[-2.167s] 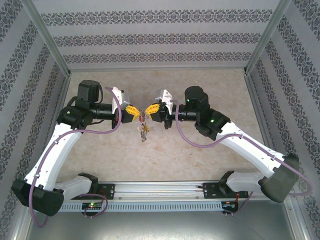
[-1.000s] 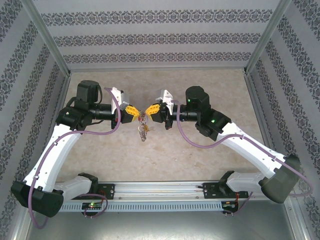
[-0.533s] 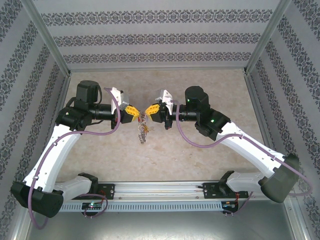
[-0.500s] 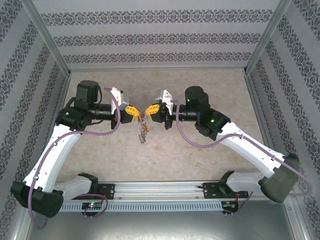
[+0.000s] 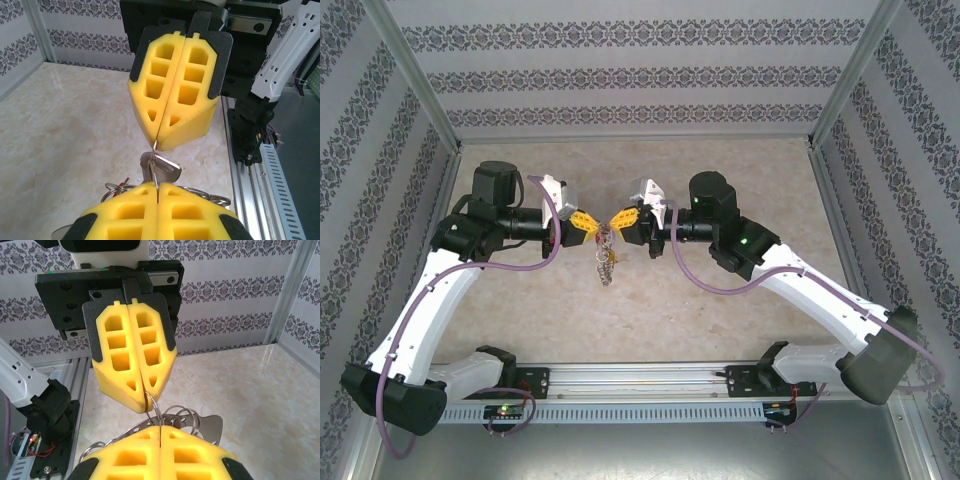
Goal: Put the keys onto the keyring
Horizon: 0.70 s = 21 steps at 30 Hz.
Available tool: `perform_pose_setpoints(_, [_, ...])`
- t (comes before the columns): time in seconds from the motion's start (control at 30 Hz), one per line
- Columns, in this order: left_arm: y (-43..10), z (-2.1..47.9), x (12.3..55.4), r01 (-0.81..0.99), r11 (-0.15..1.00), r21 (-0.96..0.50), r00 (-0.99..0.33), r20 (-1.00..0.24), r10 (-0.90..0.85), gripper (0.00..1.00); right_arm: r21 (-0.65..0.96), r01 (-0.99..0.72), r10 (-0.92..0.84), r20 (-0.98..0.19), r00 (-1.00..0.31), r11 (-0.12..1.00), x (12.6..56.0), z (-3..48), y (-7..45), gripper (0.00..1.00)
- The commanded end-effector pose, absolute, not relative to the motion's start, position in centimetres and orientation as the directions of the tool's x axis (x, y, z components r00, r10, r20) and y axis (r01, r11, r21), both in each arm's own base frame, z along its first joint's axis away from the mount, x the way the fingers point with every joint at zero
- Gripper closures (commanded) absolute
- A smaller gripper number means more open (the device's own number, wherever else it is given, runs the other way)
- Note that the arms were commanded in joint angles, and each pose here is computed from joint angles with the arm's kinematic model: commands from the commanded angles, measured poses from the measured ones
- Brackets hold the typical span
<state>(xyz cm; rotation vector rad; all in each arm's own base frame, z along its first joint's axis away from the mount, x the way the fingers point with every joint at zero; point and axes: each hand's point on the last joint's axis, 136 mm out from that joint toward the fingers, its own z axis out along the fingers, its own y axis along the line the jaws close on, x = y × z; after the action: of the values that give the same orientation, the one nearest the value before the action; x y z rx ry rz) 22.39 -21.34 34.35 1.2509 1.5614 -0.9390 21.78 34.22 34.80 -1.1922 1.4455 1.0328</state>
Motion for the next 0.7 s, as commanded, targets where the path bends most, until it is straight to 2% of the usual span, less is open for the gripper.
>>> perform_pose_setpoints(0.0, [-21.51, 35.19, 21.51, 0.986, 0.164, 0.024, -0.023, -0.960, 0.279, 1.00, -0.010, -0.991, -0.126, -0.992, -0.007, 0.131, 21.61, 36.92, 34.65, 1.00])
perform_pose_setpoints(0.67, [-21.50, 35.34, 21.42, 0.986, 0.162, 0.028, -0.018, -0.961, 0.276, 1.00, -0.005, -0.997, -0.125, -0.992, -0.005, 0.083, 20.92, 37.02, 35.05, 1.00])
